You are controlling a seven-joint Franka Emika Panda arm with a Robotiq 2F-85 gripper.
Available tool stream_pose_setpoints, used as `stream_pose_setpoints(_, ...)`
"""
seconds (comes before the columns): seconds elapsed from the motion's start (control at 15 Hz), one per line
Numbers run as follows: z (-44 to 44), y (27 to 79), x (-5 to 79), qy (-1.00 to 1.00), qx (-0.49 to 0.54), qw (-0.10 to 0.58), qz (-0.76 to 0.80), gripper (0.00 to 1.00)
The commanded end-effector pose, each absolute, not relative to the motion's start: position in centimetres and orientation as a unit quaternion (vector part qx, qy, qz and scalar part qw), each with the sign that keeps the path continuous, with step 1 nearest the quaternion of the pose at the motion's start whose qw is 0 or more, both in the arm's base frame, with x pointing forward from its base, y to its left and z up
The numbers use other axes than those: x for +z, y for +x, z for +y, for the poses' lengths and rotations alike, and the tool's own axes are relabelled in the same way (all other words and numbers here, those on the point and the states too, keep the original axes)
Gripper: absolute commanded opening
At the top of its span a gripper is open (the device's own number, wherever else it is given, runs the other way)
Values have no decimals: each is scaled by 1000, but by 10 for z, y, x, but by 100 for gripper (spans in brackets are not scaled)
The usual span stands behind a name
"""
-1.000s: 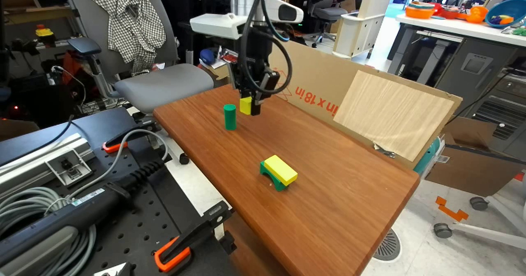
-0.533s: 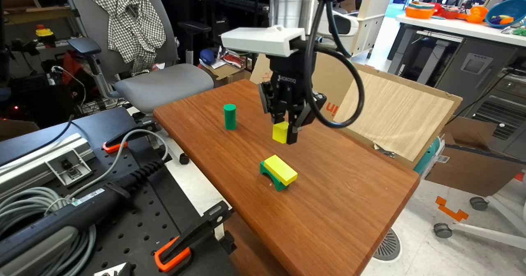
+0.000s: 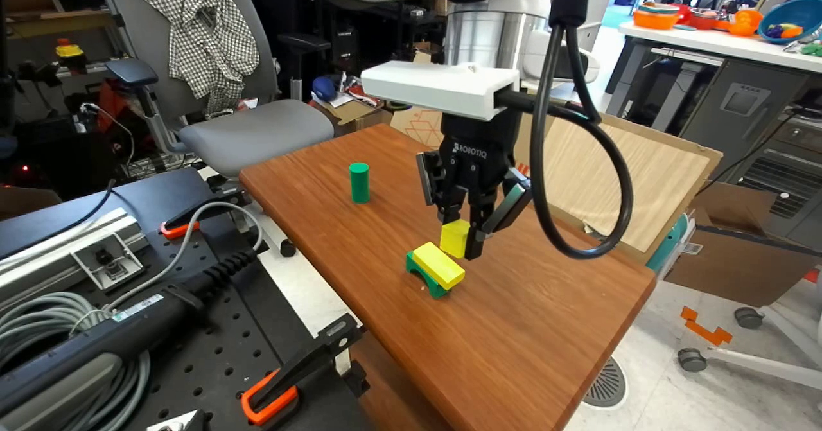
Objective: Move the rectangular block backward, place the yellow rectangular block above it, then place the yellow cube at the top of the stack
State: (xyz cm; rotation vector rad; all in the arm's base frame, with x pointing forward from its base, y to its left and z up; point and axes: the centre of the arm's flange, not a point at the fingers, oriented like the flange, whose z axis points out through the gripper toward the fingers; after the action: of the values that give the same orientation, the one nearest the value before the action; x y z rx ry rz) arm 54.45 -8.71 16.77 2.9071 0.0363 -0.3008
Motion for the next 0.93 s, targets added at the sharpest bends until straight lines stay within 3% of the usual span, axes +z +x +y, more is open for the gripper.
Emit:
stream_pose_setpoints(0.0, -92, 529, 169, 988, -111, 104, 32, 8)
stream_pose_setpoints(0.27, -87, 522, 164, 989, -108, 91, 41, 8)
stream_pose_setpoints(0.87, -78, 518, 166, 991, -75, -9, 107, 8)
